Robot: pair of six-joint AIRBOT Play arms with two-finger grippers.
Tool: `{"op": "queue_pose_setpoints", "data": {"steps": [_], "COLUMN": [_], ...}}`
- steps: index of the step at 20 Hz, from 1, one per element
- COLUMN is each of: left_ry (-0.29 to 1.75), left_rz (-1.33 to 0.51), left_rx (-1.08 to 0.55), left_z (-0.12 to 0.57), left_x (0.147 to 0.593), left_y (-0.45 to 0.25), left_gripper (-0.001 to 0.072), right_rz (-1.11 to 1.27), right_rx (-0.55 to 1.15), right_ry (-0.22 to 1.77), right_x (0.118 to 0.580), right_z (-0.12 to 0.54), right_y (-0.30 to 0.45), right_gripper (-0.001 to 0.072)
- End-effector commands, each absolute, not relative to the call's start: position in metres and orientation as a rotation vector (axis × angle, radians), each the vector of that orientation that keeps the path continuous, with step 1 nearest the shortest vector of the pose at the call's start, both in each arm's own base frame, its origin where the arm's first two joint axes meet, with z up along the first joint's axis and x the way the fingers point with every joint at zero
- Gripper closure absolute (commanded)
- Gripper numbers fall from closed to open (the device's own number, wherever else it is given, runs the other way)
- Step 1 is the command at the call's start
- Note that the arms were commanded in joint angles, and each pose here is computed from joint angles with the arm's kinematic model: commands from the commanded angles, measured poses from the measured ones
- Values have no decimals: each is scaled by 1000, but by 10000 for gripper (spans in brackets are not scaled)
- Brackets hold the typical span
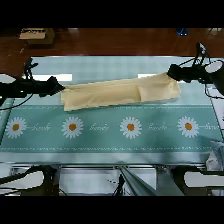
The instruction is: Fold the shirts.
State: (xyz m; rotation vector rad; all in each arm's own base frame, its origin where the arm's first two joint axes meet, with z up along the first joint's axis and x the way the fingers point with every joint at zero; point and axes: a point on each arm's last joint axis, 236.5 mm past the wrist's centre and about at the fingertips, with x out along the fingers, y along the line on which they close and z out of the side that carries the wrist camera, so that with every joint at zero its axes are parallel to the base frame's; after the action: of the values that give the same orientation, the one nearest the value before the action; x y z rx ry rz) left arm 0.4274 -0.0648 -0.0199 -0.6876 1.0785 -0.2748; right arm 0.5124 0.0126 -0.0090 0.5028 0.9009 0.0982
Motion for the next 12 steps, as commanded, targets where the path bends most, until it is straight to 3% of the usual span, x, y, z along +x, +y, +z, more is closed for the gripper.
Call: {"op": "queue_pose_setpoints", "data": {"steps": [1, 2, 3, 4, 5, 6, 8, 10, 12], "left_ry": [1067, 1056, 1041, 1029, 1022, 1017, 1024, 1045, 1063], "left_rz": [-287, -269, -253, -244, -243, -258, -294, -341, -377], "left_rx": [-710, -705, -704, -705, -706, -698, -712, -722, -722], "left_z": [-40, -44, -45, -43, -39, -34, -19, -7, -1], "left_x": [441, 445, 449, 452, 454, 455, 453, 449, 444], "left_y": [-75, -73, -70, -65, -61, -57, -50, -49, -55], "left_gripper": [688, 683, 608, 445, 304, 230, 229, 230, 231], "right_rz": [76, 76, 72, 71, 78, 73, 12, -116, -105], "right_rx": [522, 520, 522, 516, 473, 413, 210, 105, 172], "right_ry": [900, 897, 894, 894, 893, 906, 1016, 1138, 1185], "right_x": [521, 522, 522, 520, 516, 509, 482, 454, 442], "right_z": [-25, -24, -23, -20, -15, -12, -15, -23, -34], "right_y": [13, 13, 10, 4, -4, -16, -59, -107, -115], "right_gripper": [685, 675, 557, 399, 313, 310, 276, 118, 114]}}
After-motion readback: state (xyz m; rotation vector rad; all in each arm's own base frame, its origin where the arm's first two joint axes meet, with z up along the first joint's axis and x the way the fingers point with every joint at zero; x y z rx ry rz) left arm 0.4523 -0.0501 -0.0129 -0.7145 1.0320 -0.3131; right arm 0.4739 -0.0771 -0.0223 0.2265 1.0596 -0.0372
